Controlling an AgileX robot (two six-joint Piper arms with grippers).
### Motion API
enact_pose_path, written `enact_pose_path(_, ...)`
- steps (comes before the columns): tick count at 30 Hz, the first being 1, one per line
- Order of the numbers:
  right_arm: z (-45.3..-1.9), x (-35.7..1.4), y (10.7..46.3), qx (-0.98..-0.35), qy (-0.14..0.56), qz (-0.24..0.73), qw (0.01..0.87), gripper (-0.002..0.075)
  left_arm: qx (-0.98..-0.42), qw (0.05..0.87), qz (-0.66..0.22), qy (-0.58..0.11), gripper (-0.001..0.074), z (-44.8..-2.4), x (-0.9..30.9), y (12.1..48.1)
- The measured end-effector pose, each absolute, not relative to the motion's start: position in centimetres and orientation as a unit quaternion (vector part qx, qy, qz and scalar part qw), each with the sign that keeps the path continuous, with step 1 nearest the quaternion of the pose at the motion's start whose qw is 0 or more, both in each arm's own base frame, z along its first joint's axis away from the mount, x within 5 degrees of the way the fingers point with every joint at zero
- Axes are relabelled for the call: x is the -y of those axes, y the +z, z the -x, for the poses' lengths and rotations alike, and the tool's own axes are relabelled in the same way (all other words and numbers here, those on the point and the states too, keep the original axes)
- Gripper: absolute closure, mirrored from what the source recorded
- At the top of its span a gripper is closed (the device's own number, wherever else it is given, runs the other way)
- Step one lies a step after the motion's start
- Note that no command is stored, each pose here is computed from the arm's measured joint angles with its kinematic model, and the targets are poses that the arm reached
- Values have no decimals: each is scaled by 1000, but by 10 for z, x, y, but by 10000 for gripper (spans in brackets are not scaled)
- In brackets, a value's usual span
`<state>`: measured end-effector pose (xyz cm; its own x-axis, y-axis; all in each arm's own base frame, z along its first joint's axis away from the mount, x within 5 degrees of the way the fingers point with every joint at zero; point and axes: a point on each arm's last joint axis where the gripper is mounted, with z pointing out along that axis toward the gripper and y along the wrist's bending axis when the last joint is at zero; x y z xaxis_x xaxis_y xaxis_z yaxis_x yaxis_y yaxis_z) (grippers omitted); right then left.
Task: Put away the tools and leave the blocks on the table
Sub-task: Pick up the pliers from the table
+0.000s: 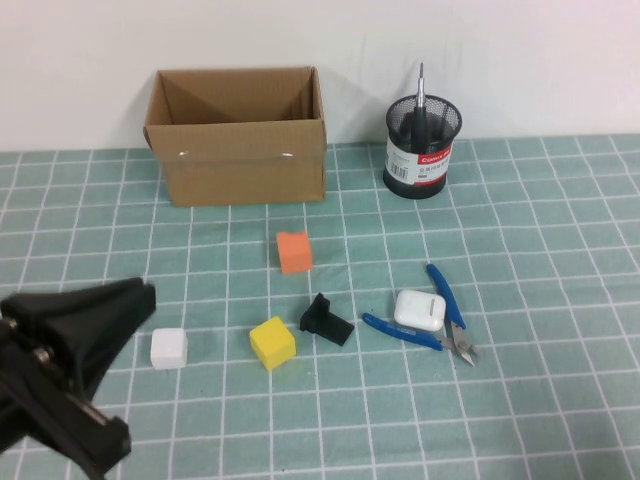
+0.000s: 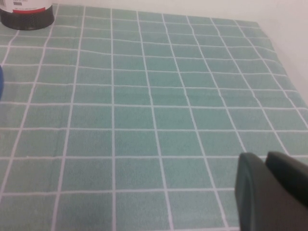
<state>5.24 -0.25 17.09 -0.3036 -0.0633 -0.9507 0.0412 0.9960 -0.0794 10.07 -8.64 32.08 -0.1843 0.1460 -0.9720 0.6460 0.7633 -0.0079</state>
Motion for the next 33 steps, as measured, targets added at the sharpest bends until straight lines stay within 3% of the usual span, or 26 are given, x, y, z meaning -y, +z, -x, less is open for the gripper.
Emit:
enact_pose_path(5, -52, 2, 171, -806, -44, 7, 590, 733, -751, 566, -268, -211, 734, -98, 84, 315)
enact_pose_path(14, -52, 2, 171, -806, -44, 7, 590, 734, -716, 615, -270, -191, 734, -88, 69, 307)
enact_pose_path(25, -52, 2, 171, -806, -44, 7, 590, 734, -643, 759, -85, -59, 734, -64, 13, 253)
enact_pose_path(29, -52, 2, 171, -806, -44, 7, 590, 734, -628, 776, -50, -32, 734, -54, 6, 231)
enact_pose_path(33, -52, 2, 171, -806, -44, 7, 591, 734, -648, 759, -42, -37, 734, -55, 6, 214)
